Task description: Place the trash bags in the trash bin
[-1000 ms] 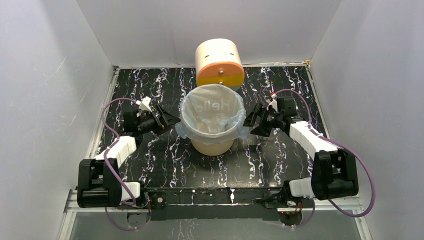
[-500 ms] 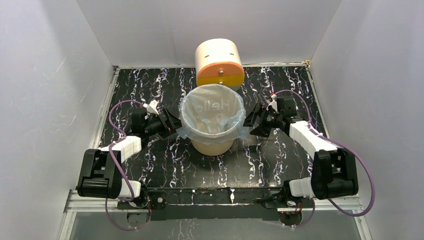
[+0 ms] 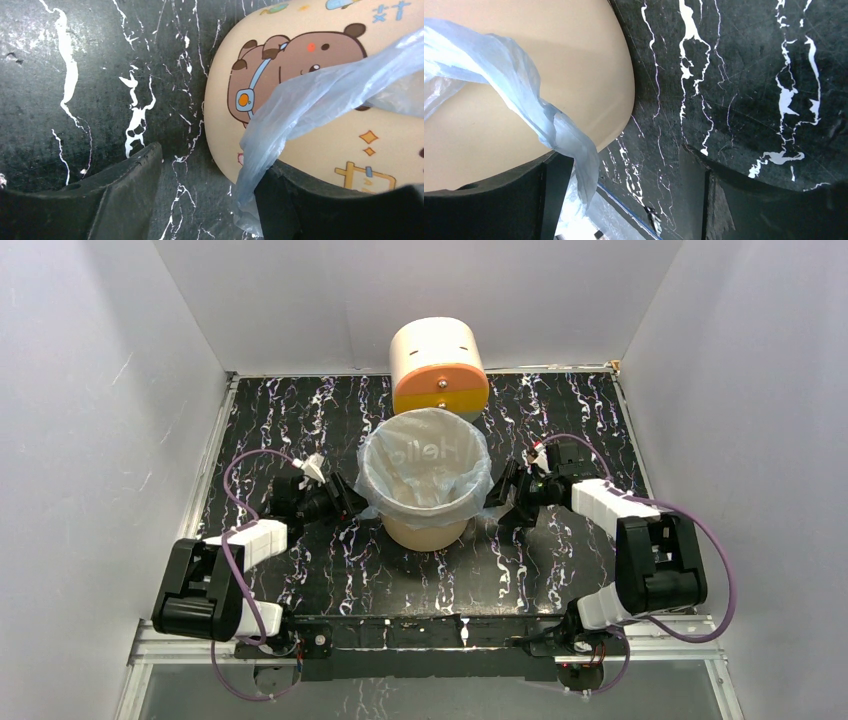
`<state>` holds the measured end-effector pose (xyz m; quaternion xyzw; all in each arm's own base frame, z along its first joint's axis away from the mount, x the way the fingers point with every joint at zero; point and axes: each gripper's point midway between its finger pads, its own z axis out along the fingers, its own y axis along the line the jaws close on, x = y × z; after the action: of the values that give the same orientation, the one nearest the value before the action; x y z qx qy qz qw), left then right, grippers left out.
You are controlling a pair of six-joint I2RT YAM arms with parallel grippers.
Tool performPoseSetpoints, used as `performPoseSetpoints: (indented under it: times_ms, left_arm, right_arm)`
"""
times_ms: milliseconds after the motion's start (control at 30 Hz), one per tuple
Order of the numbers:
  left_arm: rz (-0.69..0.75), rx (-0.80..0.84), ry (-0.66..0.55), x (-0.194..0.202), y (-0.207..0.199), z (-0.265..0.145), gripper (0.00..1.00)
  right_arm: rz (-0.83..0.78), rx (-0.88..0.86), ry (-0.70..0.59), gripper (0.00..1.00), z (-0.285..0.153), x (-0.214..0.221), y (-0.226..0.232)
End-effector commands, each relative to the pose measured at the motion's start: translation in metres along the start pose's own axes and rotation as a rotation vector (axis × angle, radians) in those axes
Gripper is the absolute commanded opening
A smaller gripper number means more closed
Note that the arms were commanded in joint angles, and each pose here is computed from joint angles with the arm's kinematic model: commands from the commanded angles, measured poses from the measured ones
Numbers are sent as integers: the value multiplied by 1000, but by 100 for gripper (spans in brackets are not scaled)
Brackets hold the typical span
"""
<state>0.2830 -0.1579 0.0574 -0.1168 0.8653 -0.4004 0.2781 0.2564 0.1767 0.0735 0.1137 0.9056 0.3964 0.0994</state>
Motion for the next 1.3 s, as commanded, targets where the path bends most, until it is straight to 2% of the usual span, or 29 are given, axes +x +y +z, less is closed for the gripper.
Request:
performPoseSetpoints:
  times_ms: [0, 100, 167, 267, 400, 567, 700, 800, 1033, 1167, 1267]
  left_arm:
    - [91, -49, -6, -9, 0, -5, 66]
    - [147, -62, -13, -22, -13, -15, 70]
    - [176, -76, -44, -32, -21, -24, 78]
    - [197, -119, -104, -46, -26, -36, 90]
    - [200, -218, -231, -63, -19, -55, 92]
    - [195, -298, -269, -67, -15, -73, 92]
    - [136, -494, -340, -79, 6, -98, 93]
    - [160, -561, -381, -86, 8, -116, 94]
    - [251, -574, -491, -105, -15, -153, 95]
    - [380, -463, -475, -111, -51, -161, 95]
    - [398, -446, -503, -121, -67, -170, 95]
  right_arm:
    - [-27, 46, -79, 85, -15, -17, 9]
    - [-95, 104, -281, 91, -43, -36, 15]
    - [-133, 131, -408, 95, -64, -46, 20]
    - [-184, 147, -513, 96, -88, -52, 29]
    - [-211, 159, -561, 98, -100, -53, 32]
    - [-237, 151, -587, 99, -107, -52, 35]
    - [-307, 138, -619, 99, -118, -51, 44]
    - [-341, 122, -656, 99, -124, -51, 48]
    - [-392, 12, -653, 99, -128, -44, 71]
    - [-414, 79, -697, 99, -145, -52, 74]
    - [-456, 113, -729, 99, -161, -56, 82]
